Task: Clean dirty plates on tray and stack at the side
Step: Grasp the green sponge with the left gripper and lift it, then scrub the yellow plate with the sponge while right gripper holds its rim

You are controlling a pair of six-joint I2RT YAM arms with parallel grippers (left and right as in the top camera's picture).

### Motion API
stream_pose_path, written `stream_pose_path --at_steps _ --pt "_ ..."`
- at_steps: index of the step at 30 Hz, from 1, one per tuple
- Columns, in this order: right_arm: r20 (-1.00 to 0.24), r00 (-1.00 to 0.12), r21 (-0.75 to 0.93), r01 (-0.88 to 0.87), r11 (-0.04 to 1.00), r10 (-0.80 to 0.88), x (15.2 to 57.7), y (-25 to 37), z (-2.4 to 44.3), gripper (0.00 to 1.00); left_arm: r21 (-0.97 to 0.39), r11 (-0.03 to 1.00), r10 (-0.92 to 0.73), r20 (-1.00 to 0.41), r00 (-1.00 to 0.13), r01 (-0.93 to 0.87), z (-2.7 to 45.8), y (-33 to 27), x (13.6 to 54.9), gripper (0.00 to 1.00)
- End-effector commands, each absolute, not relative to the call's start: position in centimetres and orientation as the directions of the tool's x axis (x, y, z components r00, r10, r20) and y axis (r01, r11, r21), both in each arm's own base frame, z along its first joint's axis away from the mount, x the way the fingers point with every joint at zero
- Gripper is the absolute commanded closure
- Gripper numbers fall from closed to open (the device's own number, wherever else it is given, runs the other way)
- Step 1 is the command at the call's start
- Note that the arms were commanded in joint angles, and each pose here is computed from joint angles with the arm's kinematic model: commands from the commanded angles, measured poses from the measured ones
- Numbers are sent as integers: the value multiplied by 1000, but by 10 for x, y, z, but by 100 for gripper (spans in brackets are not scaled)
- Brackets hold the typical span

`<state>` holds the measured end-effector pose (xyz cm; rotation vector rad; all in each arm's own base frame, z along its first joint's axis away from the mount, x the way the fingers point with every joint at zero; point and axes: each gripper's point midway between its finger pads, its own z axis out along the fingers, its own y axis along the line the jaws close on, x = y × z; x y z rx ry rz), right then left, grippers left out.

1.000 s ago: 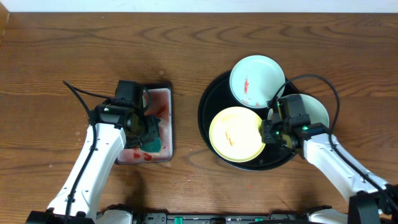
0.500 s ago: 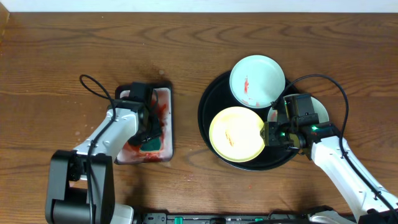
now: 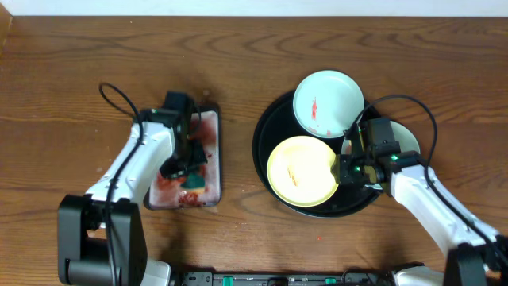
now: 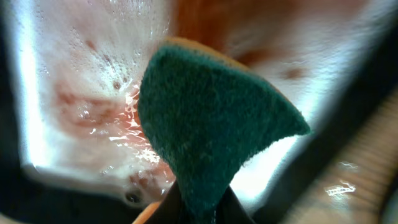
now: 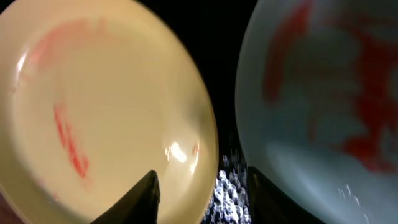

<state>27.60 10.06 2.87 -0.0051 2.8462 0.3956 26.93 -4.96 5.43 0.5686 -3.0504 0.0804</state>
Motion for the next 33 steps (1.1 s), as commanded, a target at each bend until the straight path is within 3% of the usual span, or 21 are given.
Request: stream_pose_path --at_steps 1,5,8,12,17,24,28,33 --pt "-223 -973 310 -22 951 50 281 107 15 68 -201 941 -285 -29 -958 -274 101 -90 291 93" --pt "-183 -978 309 40 950 101 284 107 -3 91 -299 939 -195 -55 -979 -170 112 -143 288 93" --pt "-176 -969 248 128 960 174 288 94 -13 99 -330 936 -159 -90 -983 -121 111 -172 287 93" --pt "-202 -957 263 153 953 210 300 96 -19 99 -382 921 -132 -126 -983 -75 105 -216 289 93" --pt "-193 -976 297 44 954 105 292 113 -18 99 -425 904 -35 -171 -985 42 79 -277 290 93" --pt "-182 -979 291 32 956 88 288 115 -19 99 -399 917 -29 -45 -999 -9 4 -304 280 93" --pt "-182 -979 291 32 956 88 288 115 -19 99 -244 969 -53 -86 -995 -31 -17 -271 290 93" --pt "-167 -982 277 39 960 88 284 112 -20 99 178 979 -55 -231 -971 -98 -2 -189 310 93"
